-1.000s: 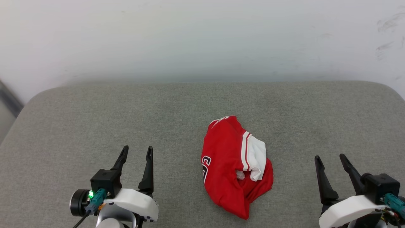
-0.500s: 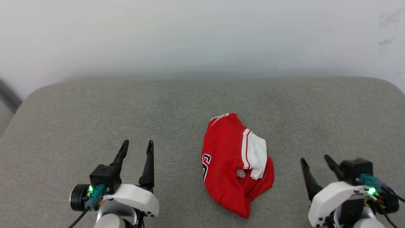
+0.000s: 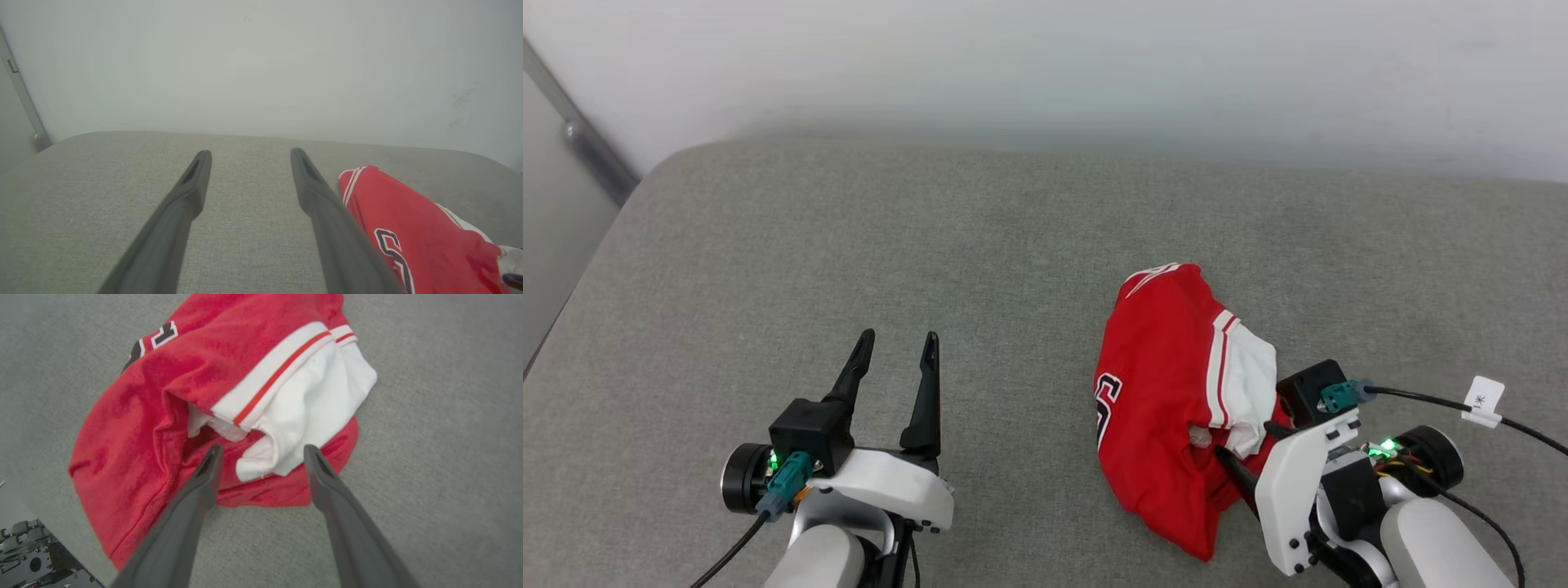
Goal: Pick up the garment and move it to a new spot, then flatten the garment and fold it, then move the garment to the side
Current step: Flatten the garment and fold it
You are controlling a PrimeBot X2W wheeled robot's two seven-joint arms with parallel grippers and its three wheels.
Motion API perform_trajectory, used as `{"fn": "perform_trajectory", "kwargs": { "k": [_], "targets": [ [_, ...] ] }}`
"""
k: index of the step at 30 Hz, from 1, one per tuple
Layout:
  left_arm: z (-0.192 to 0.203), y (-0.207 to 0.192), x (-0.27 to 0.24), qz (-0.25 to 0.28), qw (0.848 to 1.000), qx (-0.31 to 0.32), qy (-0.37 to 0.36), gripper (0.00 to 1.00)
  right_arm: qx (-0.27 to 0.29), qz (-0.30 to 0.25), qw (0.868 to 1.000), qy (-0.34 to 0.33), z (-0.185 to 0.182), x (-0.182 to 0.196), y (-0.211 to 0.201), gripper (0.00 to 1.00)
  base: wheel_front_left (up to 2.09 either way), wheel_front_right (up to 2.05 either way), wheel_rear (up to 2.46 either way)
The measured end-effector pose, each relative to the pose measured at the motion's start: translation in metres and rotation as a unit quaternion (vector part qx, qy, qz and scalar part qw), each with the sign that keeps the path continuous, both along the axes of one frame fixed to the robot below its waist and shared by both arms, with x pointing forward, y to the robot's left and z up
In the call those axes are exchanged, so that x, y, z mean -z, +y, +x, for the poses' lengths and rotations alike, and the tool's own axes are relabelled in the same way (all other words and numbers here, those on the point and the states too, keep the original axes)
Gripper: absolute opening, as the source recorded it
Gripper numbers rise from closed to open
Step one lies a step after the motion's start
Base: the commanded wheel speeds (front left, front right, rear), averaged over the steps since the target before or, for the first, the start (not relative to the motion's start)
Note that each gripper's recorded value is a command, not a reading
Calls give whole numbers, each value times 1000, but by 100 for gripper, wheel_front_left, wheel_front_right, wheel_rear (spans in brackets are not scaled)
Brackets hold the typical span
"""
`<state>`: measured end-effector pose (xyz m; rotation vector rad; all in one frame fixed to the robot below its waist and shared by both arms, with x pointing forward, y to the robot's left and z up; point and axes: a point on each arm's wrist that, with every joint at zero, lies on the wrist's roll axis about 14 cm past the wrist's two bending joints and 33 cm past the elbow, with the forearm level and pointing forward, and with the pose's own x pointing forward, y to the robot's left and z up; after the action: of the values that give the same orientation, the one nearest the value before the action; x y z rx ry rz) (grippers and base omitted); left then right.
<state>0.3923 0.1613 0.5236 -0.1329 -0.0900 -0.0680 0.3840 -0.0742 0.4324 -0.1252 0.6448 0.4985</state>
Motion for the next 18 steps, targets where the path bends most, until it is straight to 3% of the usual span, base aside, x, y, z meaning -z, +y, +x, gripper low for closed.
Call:
{"fn": "perform_trajectory", "kwargs": {
  "k": [2, 3, 4, 5, 11, 18],
  "targets": [
    [2, 3, 3, -1, 1000, -4, 5, 100, -9, -8, 1000, 12, 4, 8, 3, 100, 0, 0, 0],
    [2, 4, 5, -2, 1000, -6, 8, 100, -8, -10, 1000, 16, 7, 11, 2, 69, 0, 0, 0],
    [2, 6, 7, -2, 1000, -8, 10, 100, -9, -16, 1000, 25, 9, 15, 1, 26, 0, 0, 0],
    [2, 6, 9, -2, 1000, -10, 12, 100, -9, -20, 999, 26, 12, 18, 0, 0, 0, 0, 0],
    [4, 6, 12, -3, 1000, -9, 17, 100, -1, -45, 999, -27, 38, -3, -15, 0, 0, 0, 0],
    [10, -4, 4, -21, 1000, 4, 4, 100, 50, -69, 986, -146, 67, -72, -60, 0, 0, 0, 0]
  ]
}}
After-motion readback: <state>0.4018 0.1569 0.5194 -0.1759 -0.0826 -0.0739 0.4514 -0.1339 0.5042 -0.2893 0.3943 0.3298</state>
